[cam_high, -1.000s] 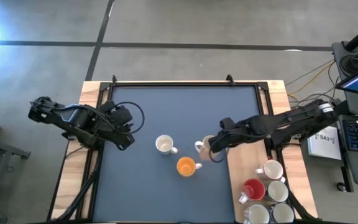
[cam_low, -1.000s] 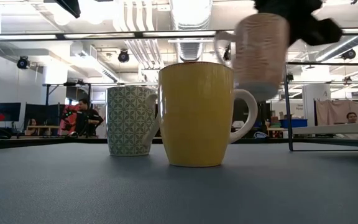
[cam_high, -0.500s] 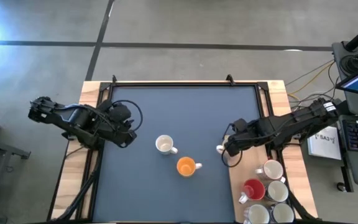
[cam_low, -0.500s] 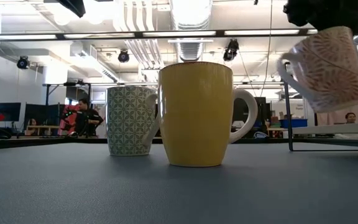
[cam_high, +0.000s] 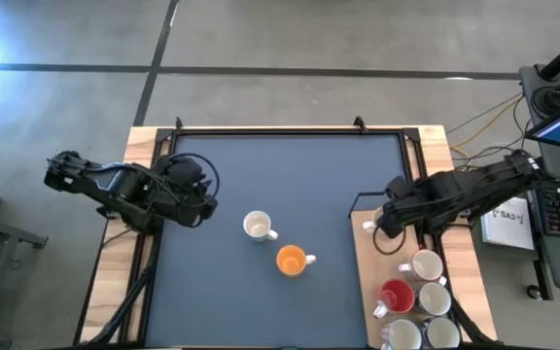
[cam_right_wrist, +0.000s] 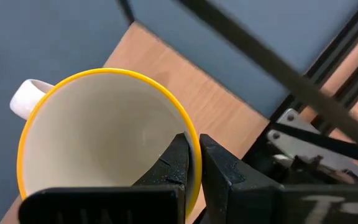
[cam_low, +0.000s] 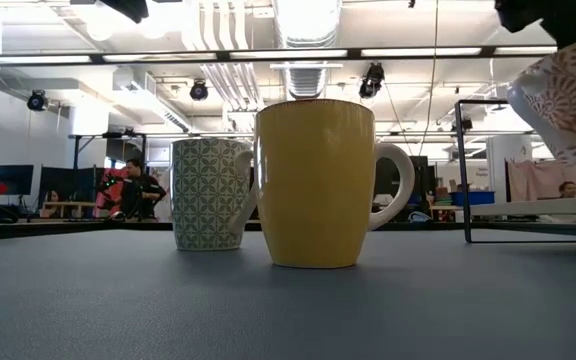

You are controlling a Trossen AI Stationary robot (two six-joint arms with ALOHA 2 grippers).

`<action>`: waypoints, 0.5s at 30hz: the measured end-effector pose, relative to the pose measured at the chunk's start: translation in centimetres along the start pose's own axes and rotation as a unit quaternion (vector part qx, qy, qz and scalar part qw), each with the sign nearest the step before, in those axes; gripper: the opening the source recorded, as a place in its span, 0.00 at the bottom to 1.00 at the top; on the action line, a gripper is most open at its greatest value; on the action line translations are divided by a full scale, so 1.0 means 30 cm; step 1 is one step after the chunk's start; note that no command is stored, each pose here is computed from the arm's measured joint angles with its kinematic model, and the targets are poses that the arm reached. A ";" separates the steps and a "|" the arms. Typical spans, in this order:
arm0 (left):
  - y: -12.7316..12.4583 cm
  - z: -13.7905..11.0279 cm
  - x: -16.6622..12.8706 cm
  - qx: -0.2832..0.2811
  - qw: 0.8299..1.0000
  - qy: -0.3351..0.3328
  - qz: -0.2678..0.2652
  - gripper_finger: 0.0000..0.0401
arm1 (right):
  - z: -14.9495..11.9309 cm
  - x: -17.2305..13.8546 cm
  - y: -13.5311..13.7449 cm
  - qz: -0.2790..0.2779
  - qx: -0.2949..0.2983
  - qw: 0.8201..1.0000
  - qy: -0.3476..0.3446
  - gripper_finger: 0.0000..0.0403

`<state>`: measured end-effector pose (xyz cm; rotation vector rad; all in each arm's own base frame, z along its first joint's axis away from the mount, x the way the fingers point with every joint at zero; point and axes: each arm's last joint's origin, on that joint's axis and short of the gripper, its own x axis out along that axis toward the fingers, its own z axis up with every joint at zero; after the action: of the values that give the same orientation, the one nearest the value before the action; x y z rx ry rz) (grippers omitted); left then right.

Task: Place coffee mugs
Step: Put the orange pattern mug on the shelf

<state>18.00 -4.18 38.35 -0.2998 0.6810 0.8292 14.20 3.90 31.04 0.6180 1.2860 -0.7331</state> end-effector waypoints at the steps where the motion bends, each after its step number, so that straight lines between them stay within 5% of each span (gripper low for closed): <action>1: -0.001 0.001 0.000 -0.002 1.000 -0.001 -0.002 0.20 | -0.005 0.003 -0.015 0.000 0.006 1.000 -0.007 0.03; 15: -0.012 0.010 0.000 -0.032 0.999 -0.019 -0.010 0.20 | -0.069 0.095 -0.127 -0.011 0.001 1.000 0.002 0.03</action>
<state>18.41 -4.27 38.57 -0.3476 0.6148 0.8367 10.32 2.68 27.84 0.6086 1.2967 -0.7514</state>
